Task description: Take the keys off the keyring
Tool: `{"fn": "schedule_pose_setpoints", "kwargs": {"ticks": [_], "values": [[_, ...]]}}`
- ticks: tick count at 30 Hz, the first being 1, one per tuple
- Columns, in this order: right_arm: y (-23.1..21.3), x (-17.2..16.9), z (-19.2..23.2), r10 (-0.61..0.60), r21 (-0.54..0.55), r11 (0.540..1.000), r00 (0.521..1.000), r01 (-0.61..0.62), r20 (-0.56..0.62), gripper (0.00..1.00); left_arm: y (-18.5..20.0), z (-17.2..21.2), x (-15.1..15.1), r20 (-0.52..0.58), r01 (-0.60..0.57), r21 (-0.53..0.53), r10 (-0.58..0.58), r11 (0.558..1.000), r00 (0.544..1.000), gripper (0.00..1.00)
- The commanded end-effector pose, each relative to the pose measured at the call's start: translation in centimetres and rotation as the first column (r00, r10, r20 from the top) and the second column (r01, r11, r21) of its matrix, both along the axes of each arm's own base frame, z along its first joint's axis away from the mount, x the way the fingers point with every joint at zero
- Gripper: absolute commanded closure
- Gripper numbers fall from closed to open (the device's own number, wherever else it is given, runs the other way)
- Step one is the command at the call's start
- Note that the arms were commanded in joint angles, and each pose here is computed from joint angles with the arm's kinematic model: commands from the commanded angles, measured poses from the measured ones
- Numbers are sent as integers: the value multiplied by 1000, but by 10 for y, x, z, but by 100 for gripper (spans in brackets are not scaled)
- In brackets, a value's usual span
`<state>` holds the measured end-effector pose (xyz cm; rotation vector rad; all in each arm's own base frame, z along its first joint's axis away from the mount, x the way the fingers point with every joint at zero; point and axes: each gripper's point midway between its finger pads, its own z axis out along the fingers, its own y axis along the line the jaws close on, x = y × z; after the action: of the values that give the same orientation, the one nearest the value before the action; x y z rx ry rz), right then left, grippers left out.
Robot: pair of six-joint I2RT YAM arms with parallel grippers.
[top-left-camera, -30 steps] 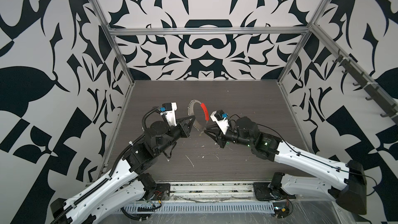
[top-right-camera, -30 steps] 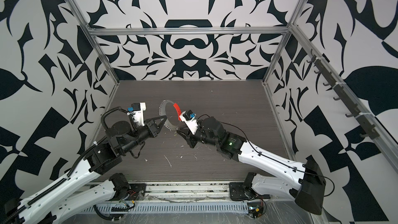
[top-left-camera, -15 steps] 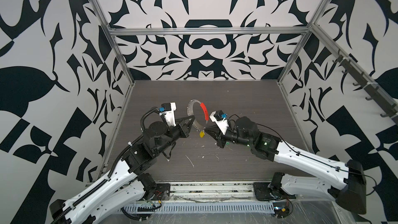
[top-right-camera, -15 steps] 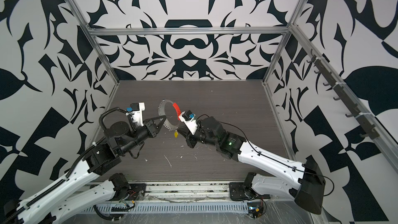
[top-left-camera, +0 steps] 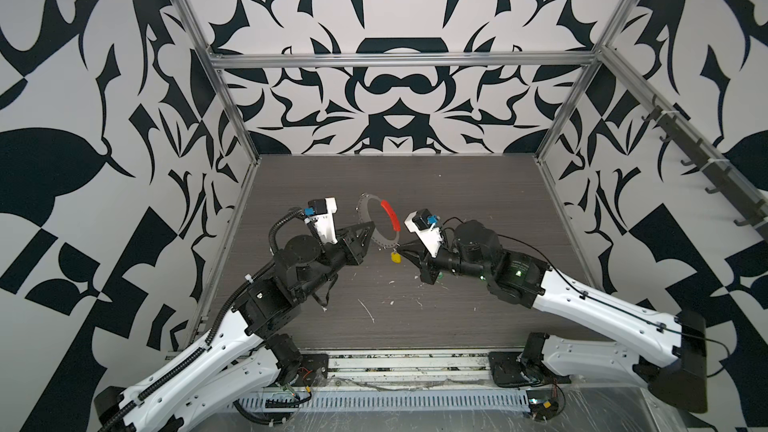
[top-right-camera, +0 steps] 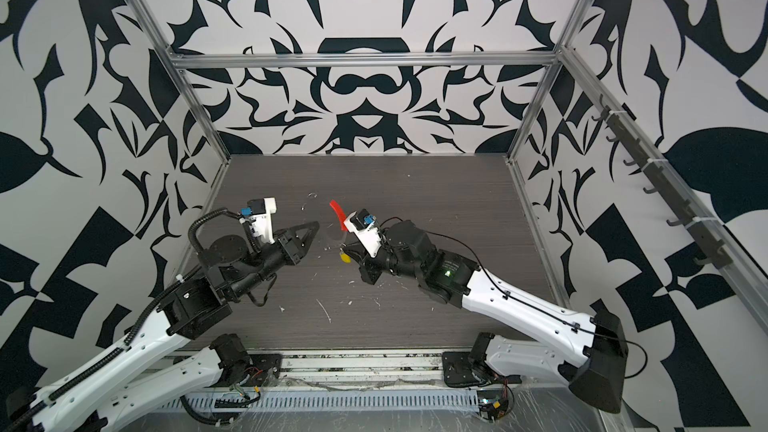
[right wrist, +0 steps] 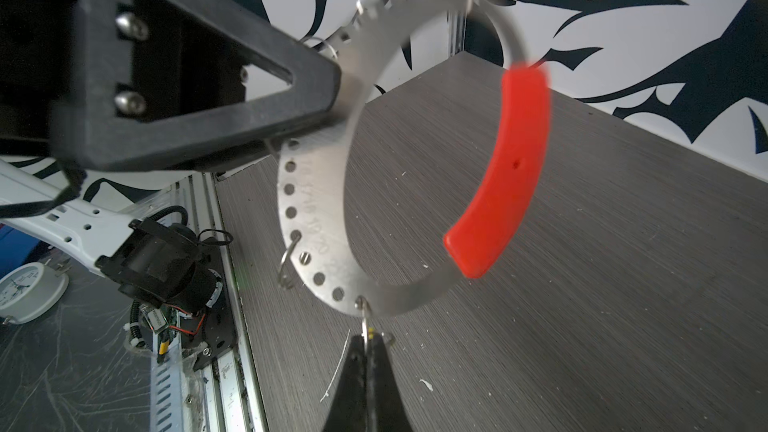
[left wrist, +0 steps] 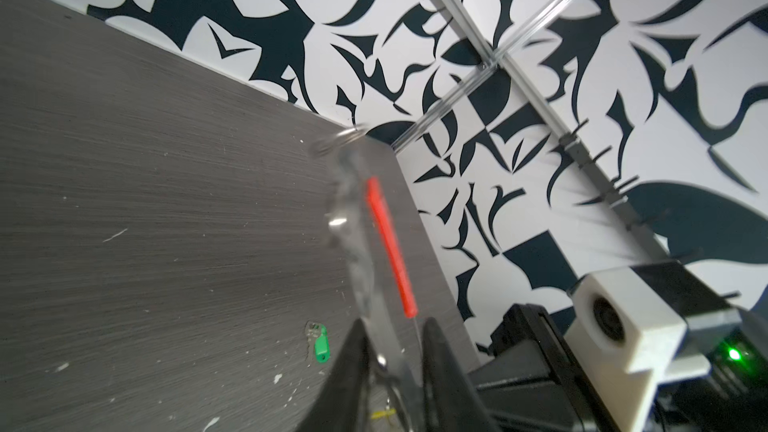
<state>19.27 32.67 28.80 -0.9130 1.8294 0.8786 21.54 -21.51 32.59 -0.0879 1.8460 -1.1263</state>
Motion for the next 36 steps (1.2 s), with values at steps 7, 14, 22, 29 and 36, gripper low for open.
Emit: {"fn": "schedule_pose_setpoints", "kwargs": {"ticks": [7, 14, 22, 29, 36], "values": [[-5, -1, 30, 10, -54, 999, 999, -7, 40, 100, 19, -19, -4, -25, -51, 50, 53, 997, 998, 47], [-3, -10, 35, 75, -74, 995, 995, -70, 62, 100, 16, -10, -14, 89, 17, 113, -27, 994, 996, 42], [-7, -21, 46, 215, -49, 976, 973, -212, 79, 100, -18, 19, -49, 321, 273, 190, -323, 943, 891, 47], [-15, -37, 62, 361, 43, 931, 931, -363, 57, 100, -34, 38, -81, 422, 434, 256, -504, 864, 754, 56], [-18, -57, 73, 467, 114, 876, 884, -468, 35, 100, -41, 38, -87, 412, 482, 289, -561, 827, 718, 59]]}}
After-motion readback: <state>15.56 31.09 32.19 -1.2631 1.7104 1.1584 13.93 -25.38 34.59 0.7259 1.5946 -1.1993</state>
